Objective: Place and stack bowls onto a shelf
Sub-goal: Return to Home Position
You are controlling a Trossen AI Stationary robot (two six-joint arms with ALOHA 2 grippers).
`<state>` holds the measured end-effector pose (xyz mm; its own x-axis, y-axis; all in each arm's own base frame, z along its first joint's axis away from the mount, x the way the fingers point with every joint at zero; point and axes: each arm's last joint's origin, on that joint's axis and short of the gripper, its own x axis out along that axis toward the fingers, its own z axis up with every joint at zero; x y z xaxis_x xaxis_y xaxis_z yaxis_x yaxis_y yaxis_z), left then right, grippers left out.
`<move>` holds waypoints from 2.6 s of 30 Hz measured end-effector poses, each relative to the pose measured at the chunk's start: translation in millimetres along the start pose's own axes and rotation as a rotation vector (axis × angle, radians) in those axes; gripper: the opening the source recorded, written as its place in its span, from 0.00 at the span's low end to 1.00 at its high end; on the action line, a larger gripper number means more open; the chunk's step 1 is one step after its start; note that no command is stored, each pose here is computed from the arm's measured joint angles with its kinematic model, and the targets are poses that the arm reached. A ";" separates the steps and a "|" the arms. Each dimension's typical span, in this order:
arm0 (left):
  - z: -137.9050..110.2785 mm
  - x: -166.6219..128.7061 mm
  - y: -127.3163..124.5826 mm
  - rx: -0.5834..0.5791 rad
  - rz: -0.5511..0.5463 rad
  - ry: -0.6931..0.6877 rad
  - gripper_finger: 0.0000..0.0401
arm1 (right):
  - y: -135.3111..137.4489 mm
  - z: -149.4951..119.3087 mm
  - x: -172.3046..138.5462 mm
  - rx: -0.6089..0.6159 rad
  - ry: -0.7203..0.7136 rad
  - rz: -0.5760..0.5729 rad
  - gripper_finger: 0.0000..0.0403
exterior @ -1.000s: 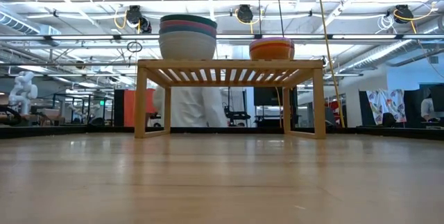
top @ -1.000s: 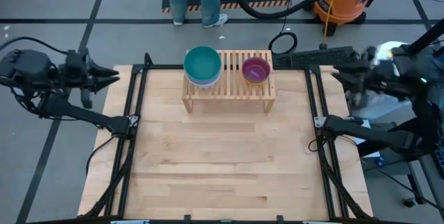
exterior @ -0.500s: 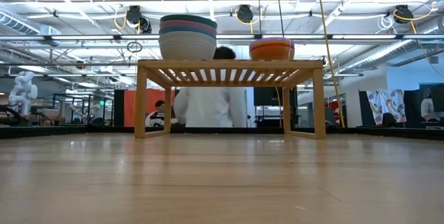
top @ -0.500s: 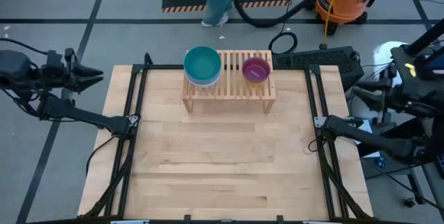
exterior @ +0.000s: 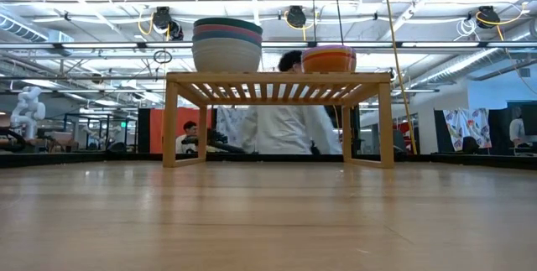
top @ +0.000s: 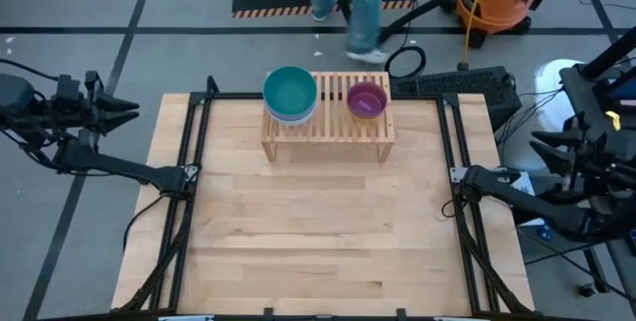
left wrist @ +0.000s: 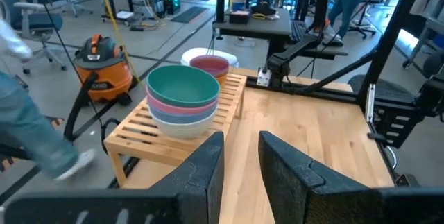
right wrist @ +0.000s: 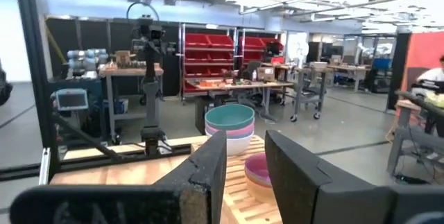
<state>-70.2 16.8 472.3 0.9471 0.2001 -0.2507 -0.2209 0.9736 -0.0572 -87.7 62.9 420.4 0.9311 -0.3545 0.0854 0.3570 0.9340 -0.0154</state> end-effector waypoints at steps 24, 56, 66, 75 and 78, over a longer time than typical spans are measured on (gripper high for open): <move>-19.9 -11.7 6.6 0.000 0.013 0.086 0.24 | 12.5 -45.3 -55.4 0.080 -0.054 -0.065 0.23; -157.4 -125.2 -12.3 -0.040 0.020 -0.330 0.24 | 7.7 -58.8 -26.7 0.179 0.056 -0.090 0.23; -157.8 -120.7 -36.2 0.041 0.072 -0.313 0.24 | 4.8 -58.4 -14.2 0.101 0.032 -0.085 0.23; -158.3 -120.5 -42.6 0.033 0.071 -0.315 0.24 | 5.0 -58.6 -14.0 0.079 0.035 -0.078 0.23; -157.8 -120.5 -42.9 0.031 0.072 -0.320 0.24 | 5.0 -58.0 -14.0 0.071 0.028 -0.078 0.23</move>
<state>-211.6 -66.4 352.4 0.9556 0.2878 0.0631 -0.2872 0.9577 -0.0196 -94.7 70.0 361.3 0.9029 -0.4263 0.0556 0.4231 0.9040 0.0611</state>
